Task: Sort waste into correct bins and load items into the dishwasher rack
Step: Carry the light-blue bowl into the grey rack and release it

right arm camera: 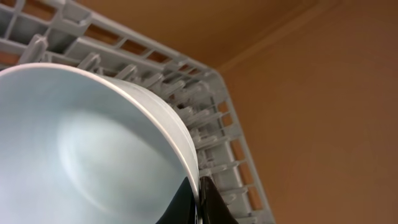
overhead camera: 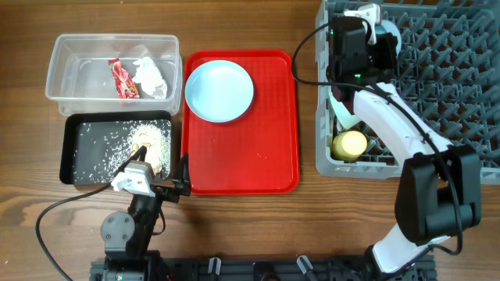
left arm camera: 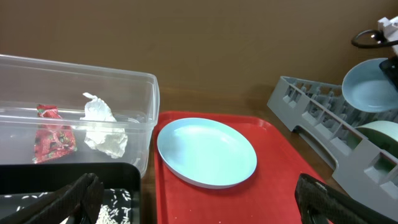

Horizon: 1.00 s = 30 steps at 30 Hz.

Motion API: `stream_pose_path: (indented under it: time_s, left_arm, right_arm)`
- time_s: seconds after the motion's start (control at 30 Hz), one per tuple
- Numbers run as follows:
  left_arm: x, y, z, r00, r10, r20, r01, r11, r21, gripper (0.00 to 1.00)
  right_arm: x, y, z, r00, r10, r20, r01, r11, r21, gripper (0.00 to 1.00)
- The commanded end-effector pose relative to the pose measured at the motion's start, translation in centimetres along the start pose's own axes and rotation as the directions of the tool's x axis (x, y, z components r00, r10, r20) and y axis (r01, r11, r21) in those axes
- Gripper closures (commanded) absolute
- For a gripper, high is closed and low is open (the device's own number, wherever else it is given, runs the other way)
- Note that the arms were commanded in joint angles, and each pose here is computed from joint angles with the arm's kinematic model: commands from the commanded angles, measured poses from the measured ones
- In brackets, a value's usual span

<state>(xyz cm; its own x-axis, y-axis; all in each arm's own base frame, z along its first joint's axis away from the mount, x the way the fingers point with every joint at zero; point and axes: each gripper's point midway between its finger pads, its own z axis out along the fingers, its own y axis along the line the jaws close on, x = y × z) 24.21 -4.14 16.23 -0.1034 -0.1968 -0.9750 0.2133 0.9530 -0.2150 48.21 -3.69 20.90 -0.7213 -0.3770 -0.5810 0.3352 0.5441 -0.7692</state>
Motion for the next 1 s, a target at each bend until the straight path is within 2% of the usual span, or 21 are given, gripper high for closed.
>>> stream_pose_path:
  time_s: [0.0,0.3,0.4,0.47,0.5,0.7,0.97]
  left_arm:
    - [0.2,-0.1,0.0,1.0,-0.005,-0.005,0.005,1.0,0.008,0.0]
    - [0.2,-0.1,0.0,1.0,-0.005,-0.005,0.005,1.0,0.008,0.0]
    - [0.2,-0.1,0.0,1.0,-0.005,-0.005,0.005,1.0,0.008,0.0]
    - [0.2,-0.1,0.0,1.0,-0.005,-0.005,0.005,1.0,0.008,0.0]
    - [0.2,-0.1,0.0,1.0,-0.005,-0.005,0.005,1.0,0.008,0.0]
    - [0.2,-0.1,0.0,1.0,-0.005,-0.005,0.005,1.0,0.008,0.0]
    - [0.2,-0.1,0.0,1.0,-0.005,-0.005,0.005,1.0,0.008,0.0]
  right_arm:
    - [0.4,-0.1,0.5,0.998,-0.059,-0.022,0.06,0.997,0.038,0.96]
    - [2.1,4.2,0.0,0.98,-0.195,-0.048,0.194,0.981,-0.019,0.94]
    - [1.2,5.3,-1.8,0.98,-0.198,-0.01,0.197,0.98,-0.039,0.82]
    - [0.5,6.1,-3.3,0.977,-0.211,0.023,0.212,0.976,-0.055,0.66]
    - [0.4,6.4,-3.8,0.976,-0.217,0.033,0.219,0.974,-0.061,0.64]
    - [-0.3,8.0,-6.8,0.96,-0.265,0.088,0.273,0.957,-0.094,0.6]
    - [-3.6,7.3,-12.9,0.954,-0.189,0.234,0.23,0.96,-0.162,0.5]
